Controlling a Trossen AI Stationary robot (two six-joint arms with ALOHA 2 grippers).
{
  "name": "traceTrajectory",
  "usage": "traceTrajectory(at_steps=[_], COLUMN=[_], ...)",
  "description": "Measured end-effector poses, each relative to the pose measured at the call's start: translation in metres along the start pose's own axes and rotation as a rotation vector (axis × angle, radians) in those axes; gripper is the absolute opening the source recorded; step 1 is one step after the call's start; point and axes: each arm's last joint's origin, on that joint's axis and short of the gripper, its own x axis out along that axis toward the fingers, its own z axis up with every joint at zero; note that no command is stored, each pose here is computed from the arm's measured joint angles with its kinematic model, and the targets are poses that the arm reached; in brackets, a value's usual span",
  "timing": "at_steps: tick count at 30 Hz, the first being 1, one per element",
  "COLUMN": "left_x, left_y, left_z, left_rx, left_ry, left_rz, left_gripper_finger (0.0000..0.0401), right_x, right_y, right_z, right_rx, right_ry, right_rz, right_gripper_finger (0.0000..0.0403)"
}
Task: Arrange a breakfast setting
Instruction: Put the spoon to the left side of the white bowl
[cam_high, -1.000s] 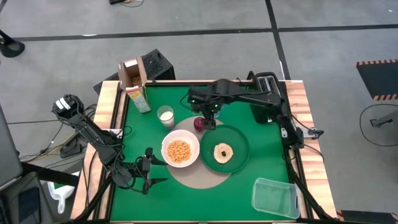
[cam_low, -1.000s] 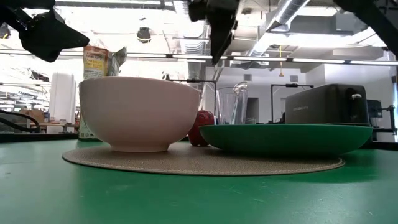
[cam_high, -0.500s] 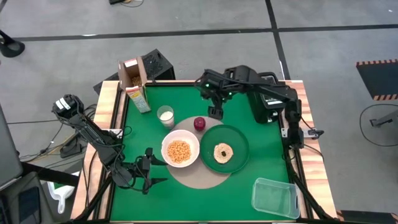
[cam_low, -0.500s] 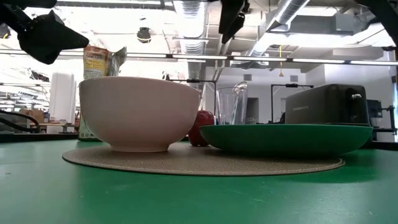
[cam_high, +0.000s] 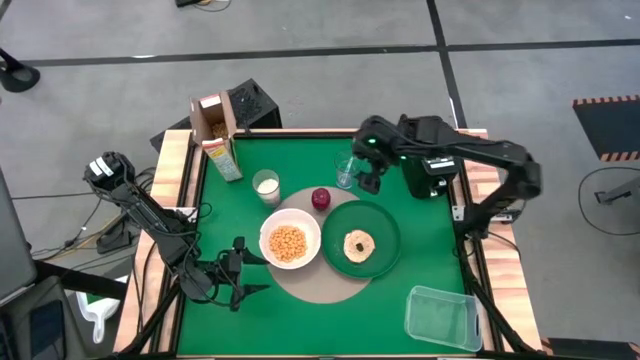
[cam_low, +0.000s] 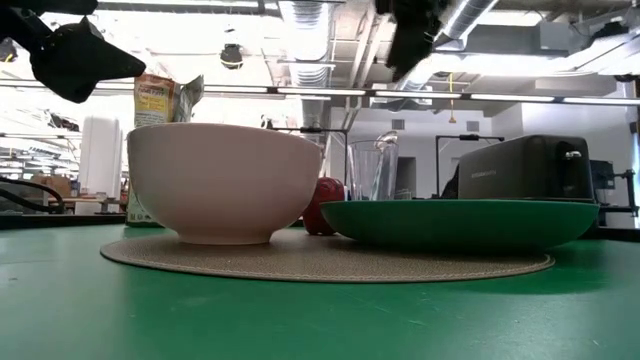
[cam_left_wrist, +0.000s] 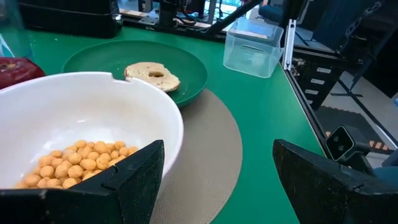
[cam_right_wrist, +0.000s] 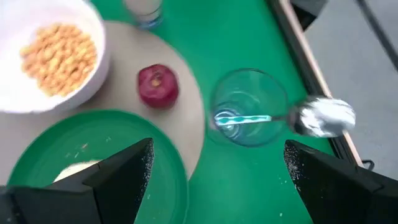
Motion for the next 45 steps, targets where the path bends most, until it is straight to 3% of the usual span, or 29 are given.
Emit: traceTrajectory(at_steps=[6,10,16,20,33,45], left_x=[0.001,0.002,0.009,0.015,0.026,0.031], left_y=[0.002,0.004,0.012,0.019,0.035,0.042], left_z=[0.001,0.002,0.006,0.010,0.017,0.020], left_rx=[-0.005,-0.029,-0.061,-0.097,-0.153,-0.178], left_ry=[-0.036,-0.044,-0.055,-0.065,-0.085,-0.085], left_rz=[0.063,0.082,0.126,0.166,0.242,0.265], left_gripper_finger=[0.0286,0.0286,0.0286,0.0286,0.0286,0.0286], right_x=[0.000,0.007,0.022,0.037,0.093,0.100], right_y=[-0.020,-0.026,-0.037,-0.050,-0.091,-0.095], right_z=[-0.049,-0.078,-0.096,-0.099,-0.097,-0.089], right_rx=[0.147,0.181,0.239,0.261,0.307,0.261], right_ry=[-0.112,-0.140,-0.284,-0.347,-0.338,-0.413], right_rz=[-0.042,-0.038,-0.024,-0.012,0.083,0.057], right_gripper_finger=[0.0385,0.0385,0.0385,0.0385,0.0385,0.0376])
